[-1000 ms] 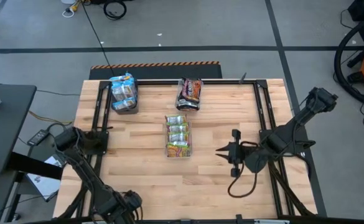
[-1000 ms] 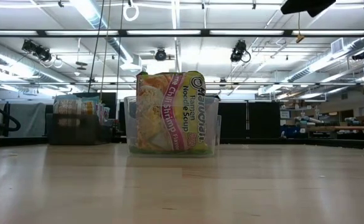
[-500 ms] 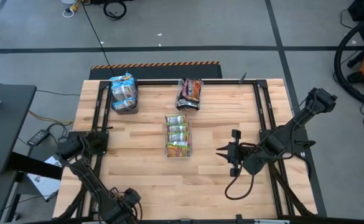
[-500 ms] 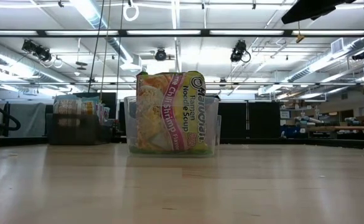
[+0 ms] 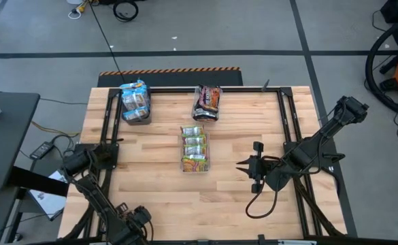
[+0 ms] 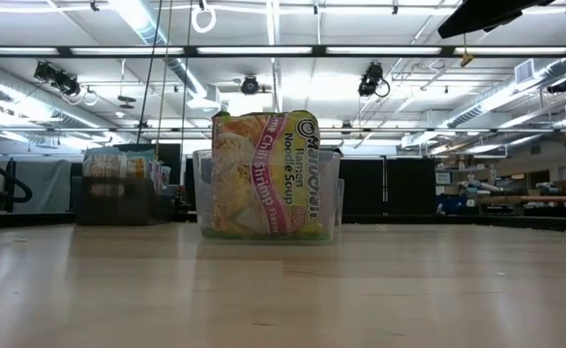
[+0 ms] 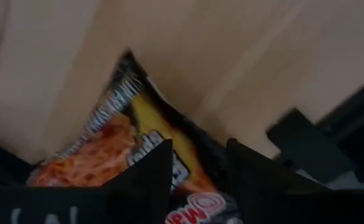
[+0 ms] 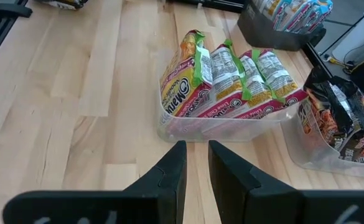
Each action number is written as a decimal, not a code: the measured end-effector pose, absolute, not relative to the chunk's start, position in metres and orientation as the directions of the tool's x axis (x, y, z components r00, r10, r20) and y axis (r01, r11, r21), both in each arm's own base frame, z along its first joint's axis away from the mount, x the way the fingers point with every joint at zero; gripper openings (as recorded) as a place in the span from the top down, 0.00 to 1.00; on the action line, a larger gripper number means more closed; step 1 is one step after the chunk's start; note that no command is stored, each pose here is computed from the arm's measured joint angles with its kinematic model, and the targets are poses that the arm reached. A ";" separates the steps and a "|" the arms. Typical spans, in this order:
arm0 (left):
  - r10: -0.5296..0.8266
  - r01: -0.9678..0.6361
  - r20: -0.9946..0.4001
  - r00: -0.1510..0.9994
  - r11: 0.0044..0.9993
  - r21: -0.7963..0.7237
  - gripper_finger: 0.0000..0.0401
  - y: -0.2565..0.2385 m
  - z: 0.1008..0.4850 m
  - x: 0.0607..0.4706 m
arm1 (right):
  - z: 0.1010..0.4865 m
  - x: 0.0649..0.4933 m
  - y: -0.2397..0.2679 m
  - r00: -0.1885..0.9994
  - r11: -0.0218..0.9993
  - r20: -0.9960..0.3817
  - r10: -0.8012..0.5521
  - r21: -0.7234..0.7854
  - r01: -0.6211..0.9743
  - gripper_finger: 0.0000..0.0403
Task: Sort Maruchan noodles
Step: Put the black noodle pack into the top transparent bin
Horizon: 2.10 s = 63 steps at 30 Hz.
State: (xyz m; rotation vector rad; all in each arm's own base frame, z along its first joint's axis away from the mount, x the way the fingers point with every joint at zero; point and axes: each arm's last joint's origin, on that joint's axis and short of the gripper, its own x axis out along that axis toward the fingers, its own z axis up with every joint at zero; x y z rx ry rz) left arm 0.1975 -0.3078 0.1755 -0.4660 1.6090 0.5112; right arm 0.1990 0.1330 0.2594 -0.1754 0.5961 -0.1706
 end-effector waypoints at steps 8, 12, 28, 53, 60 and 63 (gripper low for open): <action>0.069 -0.541 -0.984 -0.163 0.828 0.148 0.62 -0.304 0.167 0.194 | 0.259 0.200 0.132 0.813 0.972 -0.543 -0.209 -0.210 0.109 0.82; 0.038 -0.502 -0.988 -0.149 0.858 0.109 0.62 -0.311 0.158 0.197 | 0.259 0.199 0.133 0.811 0.975 -0.553 -0.191 -0.200 0.094 0.82; 0.167 -0.450 -0.977 -0.136 0.868 0.211 0.97 -0.301 0.154 0.198 | 0.259 0.200 0.132 0.811 0.970 -0.552 -0.194 -0.231 0.075 0.82; 0.403 -0.655 -0.620 0.673 0.713 -0.248 1.00 -0.185 0.340 0.244 | 0.285 0.172 0.135 0.864 0.994 -0.502 -0.040 -0.106 -0.015 0.82; 0.533 -0.681 -0.455 0.713 0.681 -0.270 0.99 -0.128 0.356 0.306 | 0.284 0.178 0.120 0.857 0.972 -0.468 -0.217 -0.180 0.148 0.82; 0.610 -0.730 -0.409 0.678 0.625 -0.277 0.99 -0.089 0.357 0.330 | 0.284 0.180 0.112 0.843 0.961 -0.467 -0.266 -0.192 0.197 0.82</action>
